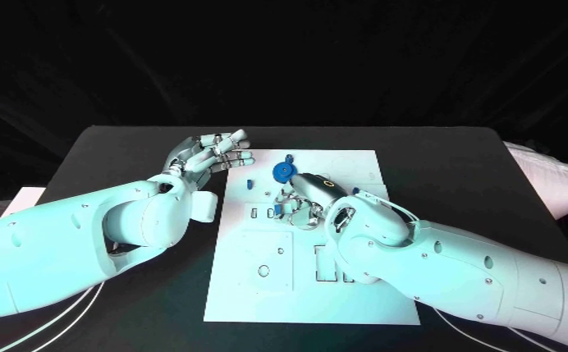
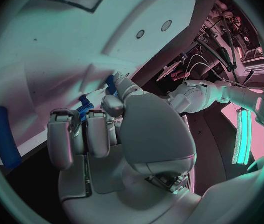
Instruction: Assemble the parts on the task board
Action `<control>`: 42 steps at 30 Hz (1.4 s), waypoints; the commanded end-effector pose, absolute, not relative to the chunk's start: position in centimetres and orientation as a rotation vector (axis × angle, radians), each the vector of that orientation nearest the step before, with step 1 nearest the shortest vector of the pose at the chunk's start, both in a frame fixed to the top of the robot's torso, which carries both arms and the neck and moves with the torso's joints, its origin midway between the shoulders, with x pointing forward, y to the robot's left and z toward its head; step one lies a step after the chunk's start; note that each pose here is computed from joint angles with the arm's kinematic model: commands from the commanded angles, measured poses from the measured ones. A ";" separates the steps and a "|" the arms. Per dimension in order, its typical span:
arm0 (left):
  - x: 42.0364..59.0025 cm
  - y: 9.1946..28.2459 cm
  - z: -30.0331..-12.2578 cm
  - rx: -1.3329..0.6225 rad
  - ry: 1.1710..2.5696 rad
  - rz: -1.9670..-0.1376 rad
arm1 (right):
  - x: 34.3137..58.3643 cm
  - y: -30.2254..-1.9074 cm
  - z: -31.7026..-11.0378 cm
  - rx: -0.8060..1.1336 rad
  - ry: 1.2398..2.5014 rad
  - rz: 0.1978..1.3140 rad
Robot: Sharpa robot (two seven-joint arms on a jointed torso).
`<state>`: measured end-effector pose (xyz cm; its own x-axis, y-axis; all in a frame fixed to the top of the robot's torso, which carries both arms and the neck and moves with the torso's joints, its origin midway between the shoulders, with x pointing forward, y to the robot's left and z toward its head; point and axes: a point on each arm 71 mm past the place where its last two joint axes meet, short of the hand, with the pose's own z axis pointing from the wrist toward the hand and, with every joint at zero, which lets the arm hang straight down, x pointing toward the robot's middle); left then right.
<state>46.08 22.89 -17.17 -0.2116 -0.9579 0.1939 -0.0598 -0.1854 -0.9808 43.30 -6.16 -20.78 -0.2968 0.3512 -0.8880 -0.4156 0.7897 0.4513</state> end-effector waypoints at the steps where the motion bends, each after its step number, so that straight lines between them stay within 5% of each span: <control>1: 46.0 22.6 -17.0 -1.265 1.307 -1.527 | 43.3 -6.1 -21.2 -0.079 1.726 0.727; 42: 46.0 22.6 -17.1 -1.270 1.316 -1.525 | 43.4 -6.3 -21.5 -0.082 1.684 0.708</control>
<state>46.05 22.85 -17.21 -0.2138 -0.9570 0.1961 -0.0669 -0.1859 -0.9803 43.38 -6.14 -21.22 -0.2661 0.3159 -0.9107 -0.4382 0.8019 0.4062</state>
